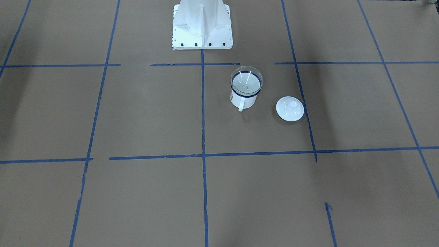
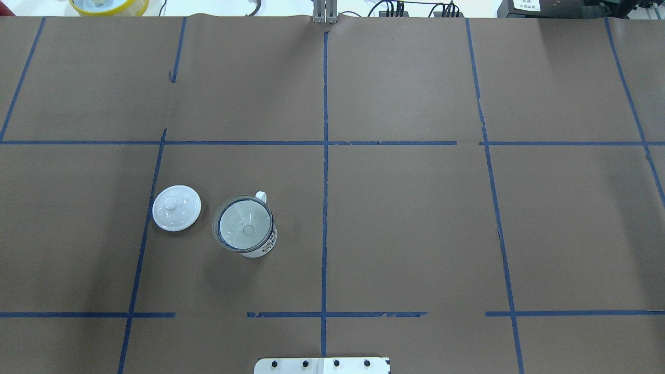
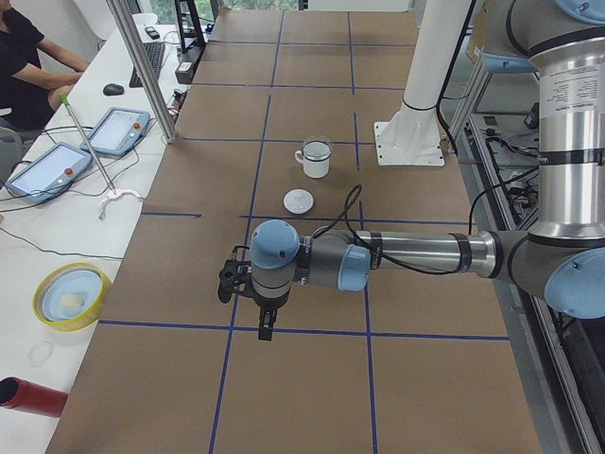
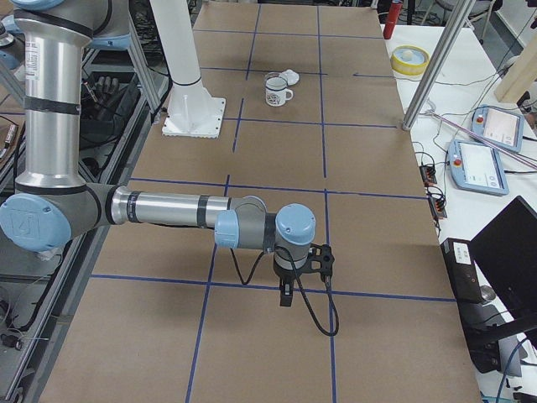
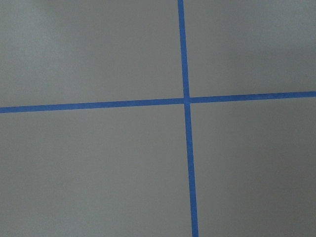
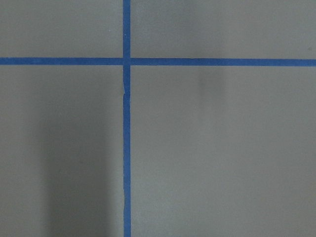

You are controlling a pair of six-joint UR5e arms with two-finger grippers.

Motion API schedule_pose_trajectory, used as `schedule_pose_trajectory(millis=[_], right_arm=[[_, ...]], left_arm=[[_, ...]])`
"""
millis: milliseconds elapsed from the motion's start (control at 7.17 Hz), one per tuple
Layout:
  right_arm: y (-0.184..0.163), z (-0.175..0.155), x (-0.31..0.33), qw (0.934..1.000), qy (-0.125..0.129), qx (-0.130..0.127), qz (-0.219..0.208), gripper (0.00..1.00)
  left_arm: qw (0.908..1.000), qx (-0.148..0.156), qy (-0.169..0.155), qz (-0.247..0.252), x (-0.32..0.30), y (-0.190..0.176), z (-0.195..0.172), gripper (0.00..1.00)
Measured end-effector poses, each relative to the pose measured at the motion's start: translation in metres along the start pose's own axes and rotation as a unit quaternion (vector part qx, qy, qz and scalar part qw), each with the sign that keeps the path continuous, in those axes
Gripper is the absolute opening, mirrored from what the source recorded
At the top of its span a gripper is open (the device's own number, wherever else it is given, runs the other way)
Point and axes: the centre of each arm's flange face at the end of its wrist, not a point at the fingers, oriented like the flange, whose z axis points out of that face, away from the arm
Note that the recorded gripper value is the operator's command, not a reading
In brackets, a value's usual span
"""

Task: Place funnel on cup

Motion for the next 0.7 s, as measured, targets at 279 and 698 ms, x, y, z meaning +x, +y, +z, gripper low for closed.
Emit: schedule_pose_trajectory(millis=[279, 698], right_arm=[[0.0, 0.0, 0.0, 1.0, 0.0, 0.0, 0.0, 1.0], [0.0, 0.0, 0.0, 1.0, 0.0, 0.0, 0.0, 1.0]], left_arm=[[1.0, 0.0, 0.0, 0.0, -0.0005, -0.0003, 0.0005, 1.0], [1.0, -0.001, 0.0, -0.001, -0.0012, -0.002, 0.0012, 1.0]])
